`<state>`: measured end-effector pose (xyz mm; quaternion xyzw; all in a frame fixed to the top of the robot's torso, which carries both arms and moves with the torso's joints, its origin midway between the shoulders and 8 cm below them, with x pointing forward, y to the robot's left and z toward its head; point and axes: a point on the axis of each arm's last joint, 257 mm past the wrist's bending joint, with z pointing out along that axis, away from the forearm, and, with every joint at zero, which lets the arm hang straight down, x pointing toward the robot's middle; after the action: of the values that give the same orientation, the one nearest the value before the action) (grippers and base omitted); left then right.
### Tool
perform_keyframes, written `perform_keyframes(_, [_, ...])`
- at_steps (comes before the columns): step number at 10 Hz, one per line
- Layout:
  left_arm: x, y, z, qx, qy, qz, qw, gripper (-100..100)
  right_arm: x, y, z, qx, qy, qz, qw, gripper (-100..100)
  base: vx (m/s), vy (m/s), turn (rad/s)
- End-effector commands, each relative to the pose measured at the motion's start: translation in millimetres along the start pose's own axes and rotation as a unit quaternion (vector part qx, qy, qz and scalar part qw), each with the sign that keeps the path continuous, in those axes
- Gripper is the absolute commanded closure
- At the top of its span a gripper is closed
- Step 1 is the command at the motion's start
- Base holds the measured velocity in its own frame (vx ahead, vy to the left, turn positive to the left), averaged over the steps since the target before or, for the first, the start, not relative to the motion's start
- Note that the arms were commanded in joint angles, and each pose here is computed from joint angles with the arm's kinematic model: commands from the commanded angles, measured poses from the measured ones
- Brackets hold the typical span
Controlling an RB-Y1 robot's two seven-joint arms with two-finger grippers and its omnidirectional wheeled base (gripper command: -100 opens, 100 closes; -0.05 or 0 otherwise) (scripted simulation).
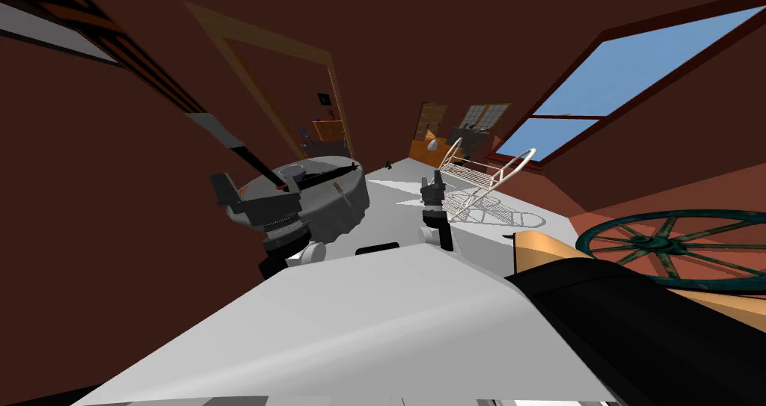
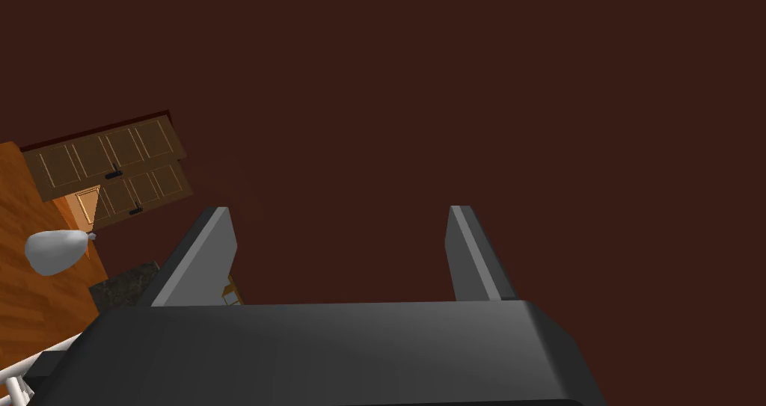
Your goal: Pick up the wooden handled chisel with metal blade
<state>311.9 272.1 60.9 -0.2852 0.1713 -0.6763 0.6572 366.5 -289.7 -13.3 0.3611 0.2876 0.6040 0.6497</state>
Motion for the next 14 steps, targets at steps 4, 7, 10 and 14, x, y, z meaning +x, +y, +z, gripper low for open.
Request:
perform_keyframes(4, [4.4, 19, -15.4, -0.036, 0.047, 0.003, 0.9982, -100, 0, 0, 0.0, 0.000, 0.000, 0.000, 1.0000, 0, -0.010, -0.078, -0.002])
perform_keyframes(7, [2.7, 36, -32.6, -0.072, 0.076, 0.001, 0.9945, -100, 0, 0, 0.0, 0.000, 0.000, 0.000, 1.0000, 0, -0.009, -0.106, -0.010])
perform_keyframes(10, [-3.2, 56, -55.8, -0.116, 0.104, -0.003, 0.9878, -100, 0, 0, 0.0, 0.000, 0.000, 0.000, 1.0000, 0, -0.013, -0.126, -0.017])
perform_keyframes(14, [-13.5, 77, -84.9, -0.167, 0.130, -0.010, 0.9772, -100, 0, 0, 0.0, 0.000, 0.000, 0.000, 1.0000, 0, -0.007, -0.125, -0.017])
